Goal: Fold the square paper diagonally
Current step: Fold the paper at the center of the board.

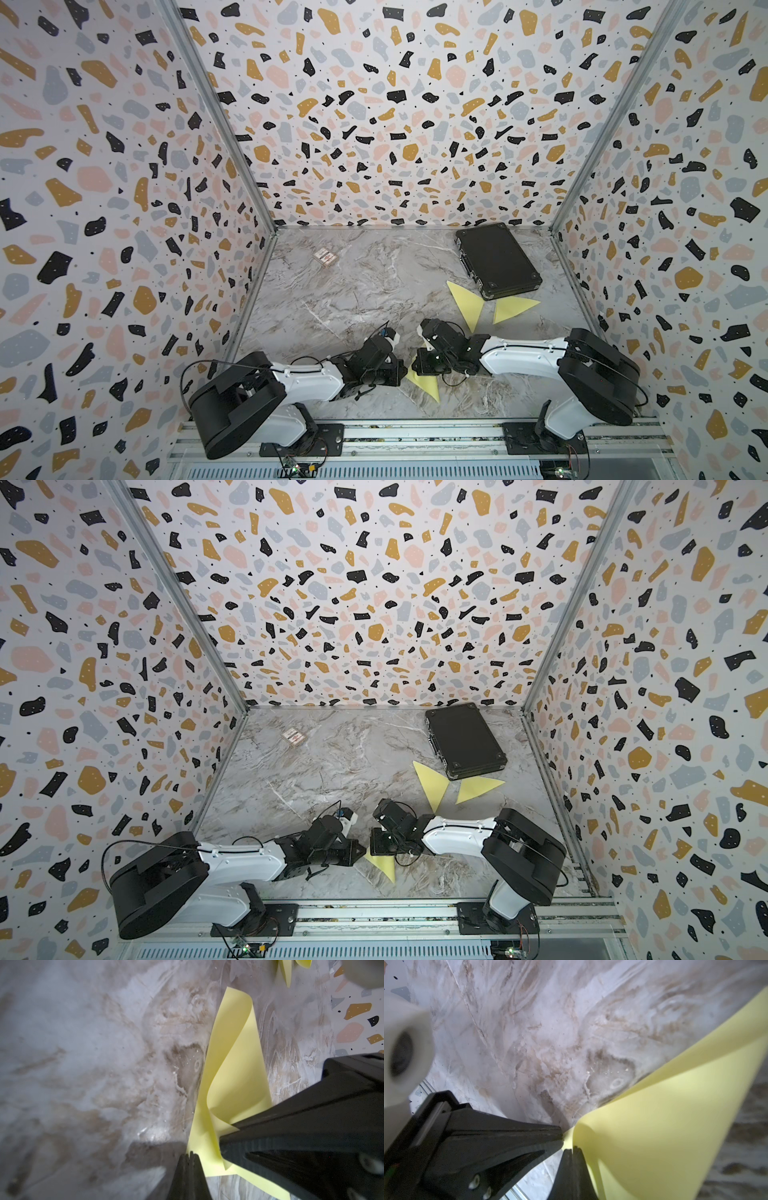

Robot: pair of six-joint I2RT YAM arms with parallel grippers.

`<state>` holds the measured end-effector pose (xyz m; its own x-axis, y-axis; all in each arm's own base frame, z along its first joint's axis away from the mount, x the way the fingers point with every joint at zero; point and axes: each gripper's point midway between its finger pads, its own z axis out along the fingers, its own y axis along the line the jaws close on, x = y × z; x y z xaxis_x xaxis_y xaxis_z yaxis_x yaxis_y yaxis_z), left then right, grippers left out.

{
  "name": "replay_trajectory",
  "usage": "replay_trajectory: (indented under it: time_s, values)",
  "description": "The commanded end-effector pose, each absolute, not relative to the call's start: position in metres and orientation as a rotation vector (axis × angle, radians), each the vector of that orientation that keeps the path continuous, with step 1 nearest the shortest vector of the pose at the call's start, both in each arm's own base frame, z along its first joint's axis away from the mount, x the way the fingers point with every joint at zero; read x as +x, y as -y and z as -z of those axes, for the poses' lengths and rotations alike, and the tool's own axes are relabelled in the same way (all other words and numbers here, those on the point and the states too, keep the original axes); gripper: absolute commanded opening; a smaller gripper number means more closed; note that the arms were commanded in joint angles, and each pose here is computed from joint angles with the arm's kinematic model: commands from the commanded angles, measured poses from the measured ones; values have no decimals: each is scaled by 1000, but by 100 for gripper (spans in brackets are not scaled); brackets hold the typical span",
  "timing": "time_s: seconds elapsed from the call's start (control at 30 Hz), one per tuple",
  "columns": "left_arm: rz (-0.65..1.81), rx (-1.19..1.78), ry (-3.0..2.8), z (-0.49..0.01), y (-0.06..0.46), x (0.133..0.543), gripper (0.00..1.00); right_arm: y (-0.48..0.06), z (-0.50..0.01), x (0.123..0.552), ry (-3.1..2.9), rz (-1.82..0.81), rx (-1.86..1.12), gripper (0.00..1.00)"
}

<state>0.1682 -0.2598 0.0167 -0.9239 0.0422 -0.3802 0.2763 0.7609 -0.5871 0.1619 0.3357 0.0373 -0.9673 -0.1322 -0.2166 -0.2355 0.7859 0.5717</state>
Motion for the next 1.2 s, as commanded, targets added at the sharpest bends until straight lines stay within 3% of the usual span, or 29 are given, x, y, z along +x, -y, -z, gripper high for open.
replay_trajectory:
  time_s: [0.0, 1.17]
  values:
    - [733, 213, -2795, 27, 221, 145, 0, -336, -33, 159, -2828, -926, -298, 0]
    - [707, 211, -2803, 29, 218, 144, 0, -331, -30, 151, -2846, -899, -328, 0]
